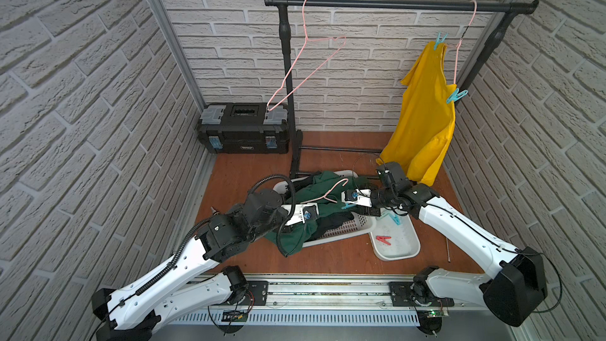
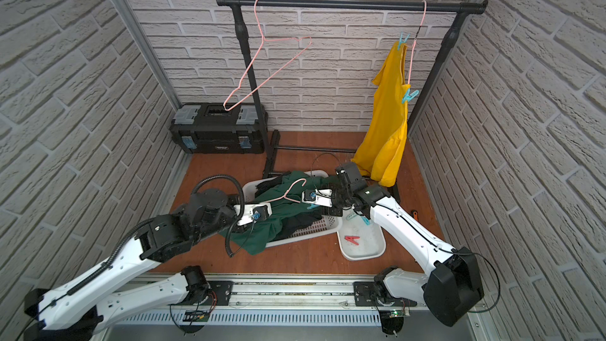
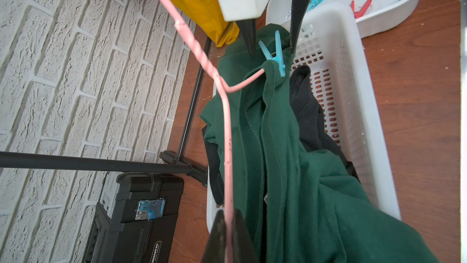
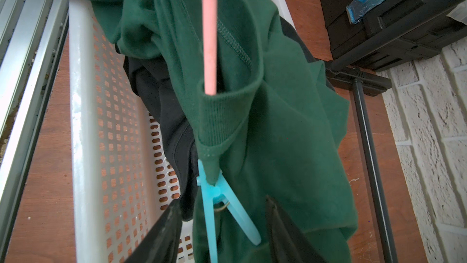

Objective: Remove the clothespins securing t-shirts to the hanger
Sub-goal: Remove the clothespin from the hanger.

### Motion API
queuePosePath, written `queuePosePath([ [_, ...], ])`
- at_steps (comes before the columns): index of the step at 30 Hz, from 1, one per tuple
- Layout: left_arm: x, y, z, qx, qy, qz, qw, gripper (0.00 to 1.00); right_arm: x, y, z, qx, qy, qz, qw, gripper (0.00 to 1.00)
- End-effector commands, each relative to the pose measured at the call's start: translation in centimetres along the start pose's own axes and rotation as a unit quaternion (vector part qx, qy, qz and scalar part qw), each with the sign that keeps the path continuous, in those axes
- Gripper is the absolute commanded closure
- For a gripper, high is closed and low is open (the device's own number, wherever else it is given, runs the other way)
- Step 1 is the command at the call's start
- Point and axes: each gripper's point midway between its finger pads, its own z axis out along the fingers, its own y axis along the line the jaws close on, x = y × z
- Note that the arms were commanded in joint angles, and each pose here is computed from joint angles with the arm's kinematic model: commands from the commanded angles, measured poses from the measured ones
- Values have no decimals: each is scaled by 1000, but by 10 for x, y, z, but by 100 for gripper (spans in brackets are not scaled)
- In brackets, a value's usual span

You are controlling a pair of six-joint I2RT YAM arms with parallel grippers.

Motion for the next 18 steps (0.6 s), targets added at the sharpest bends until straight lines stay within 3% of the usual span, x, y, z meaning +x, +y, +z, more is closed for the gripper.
queuePosePath([
  [1,-8,6,-4,-15,-22,2,1000,100,-2,-2,-1,4,-7,-6,1000,49],
  [4,-8,6,-4,-15,-21,2,1000,100,-1,-2,0,5,-4,-7,1000,56],
  [12,-8,5,-3,-14,-21,1,1000,100,4,-2,2,4,7,-10,1000,57],
  [18,-9,6,-4,-14,-23,1,1000,100,6,-4,3,10,13,-10,1000,69],
])
